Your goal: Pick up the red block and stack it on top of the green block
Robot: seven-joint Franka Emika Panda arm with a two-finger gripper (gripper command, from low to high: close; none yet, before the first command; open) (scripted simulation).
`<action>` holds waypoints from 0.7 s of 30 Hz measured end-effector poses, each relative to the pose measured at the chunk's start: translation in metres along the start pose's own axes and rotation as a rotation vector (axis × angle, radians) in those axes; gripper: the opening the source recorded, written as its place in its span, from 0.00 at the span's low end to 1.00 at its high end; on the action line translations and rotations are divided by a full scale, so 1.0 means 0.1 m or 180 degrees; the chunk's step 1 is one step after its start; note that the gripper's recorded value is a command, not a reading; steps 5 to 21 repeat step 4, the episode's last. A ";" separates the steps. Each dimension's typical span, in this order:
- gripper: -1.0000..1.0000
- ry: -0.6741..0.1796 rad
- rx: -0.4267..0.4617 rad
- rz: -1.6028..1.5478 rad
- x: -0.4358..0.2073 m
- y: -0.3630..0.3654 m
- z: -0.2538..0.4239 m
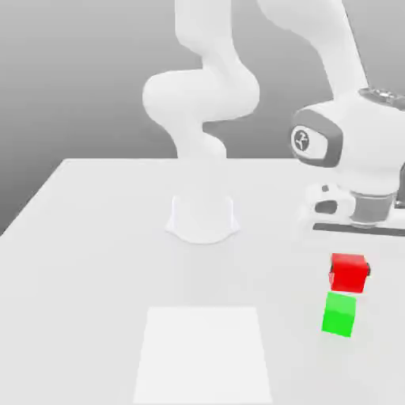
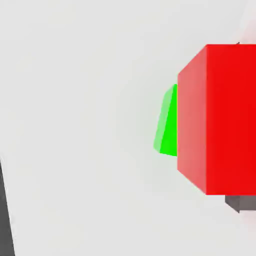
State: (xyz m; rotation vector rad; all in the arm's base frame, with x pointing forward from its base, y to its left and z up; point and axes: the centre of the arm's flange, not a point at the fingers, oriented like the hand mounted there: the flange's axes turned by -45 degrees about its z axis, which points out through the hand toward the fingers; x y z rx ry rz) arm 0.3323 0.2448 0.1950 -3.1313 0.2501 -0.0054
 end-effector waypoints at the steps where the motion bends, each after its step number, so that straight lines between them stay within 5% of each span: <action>1: 1.00 -0.0003 0.0001 -0.0002 -0.01 0.00 0.09; 21: 1.00 -0.0003 0.0001 -0.0002 -0.01 0.00 0.09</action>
